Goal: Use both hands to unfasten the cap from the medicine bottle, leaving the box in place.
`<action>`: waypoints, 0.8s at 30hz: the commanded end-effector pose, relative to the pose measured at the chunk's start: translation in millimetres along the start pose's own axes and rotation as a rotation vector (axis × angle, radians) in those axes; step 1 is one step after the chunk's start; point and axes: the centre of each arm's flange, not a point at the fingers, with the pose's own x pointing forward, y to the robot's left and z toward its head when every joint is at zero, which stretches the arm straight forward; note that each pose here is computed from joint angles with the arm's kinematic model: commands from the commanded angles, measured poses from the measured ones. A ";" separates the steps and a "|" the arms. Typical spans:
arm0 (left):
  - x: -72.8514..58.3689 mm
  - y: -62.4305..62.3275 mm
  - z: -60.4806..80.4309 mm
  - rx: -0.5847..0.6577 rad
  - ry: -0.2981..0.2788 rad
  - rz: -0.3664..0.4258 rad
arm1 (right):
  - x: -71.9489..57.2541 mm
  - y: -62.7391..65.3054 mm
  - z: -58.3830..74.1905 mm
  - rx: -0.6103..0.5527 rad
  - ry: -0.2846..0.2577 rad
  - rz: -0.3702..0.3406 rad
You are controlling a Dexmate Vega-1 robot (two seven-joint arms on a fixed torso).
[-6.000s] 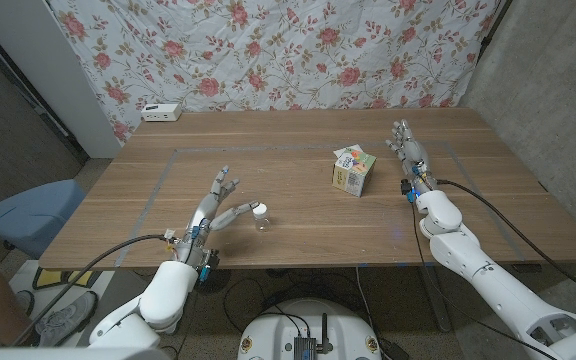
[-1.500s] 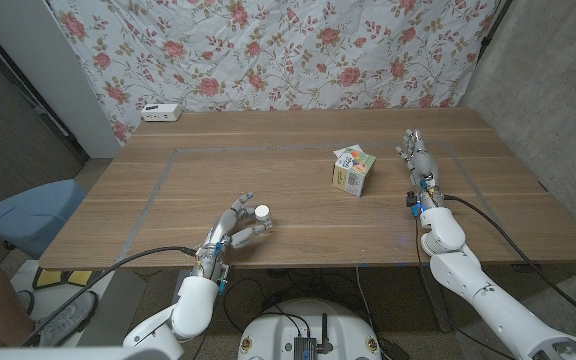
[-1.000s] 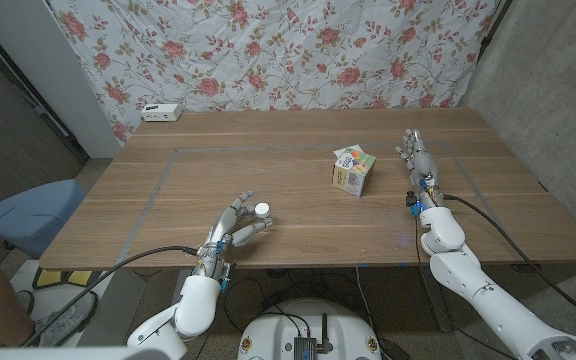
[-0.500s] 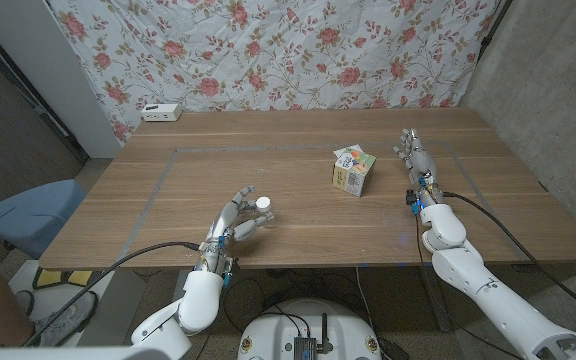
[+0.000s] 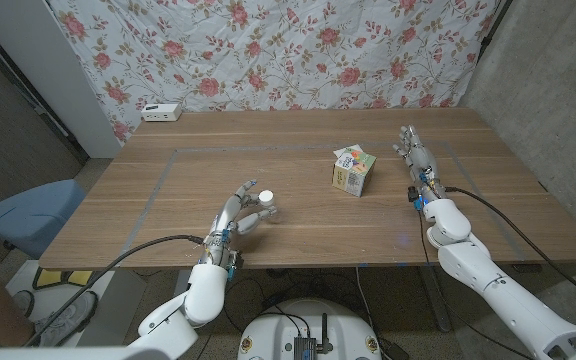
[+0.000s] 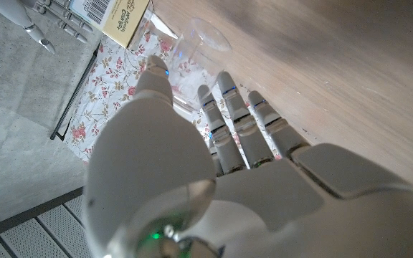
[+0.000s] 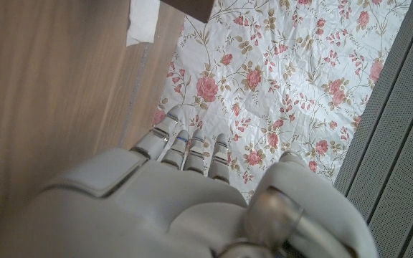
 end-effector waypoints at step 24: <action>69.7 -12.3 26.8 -0.012 -0.048 -0.047 | 10.2 3.0 26.1 -0.111 0.027 0.047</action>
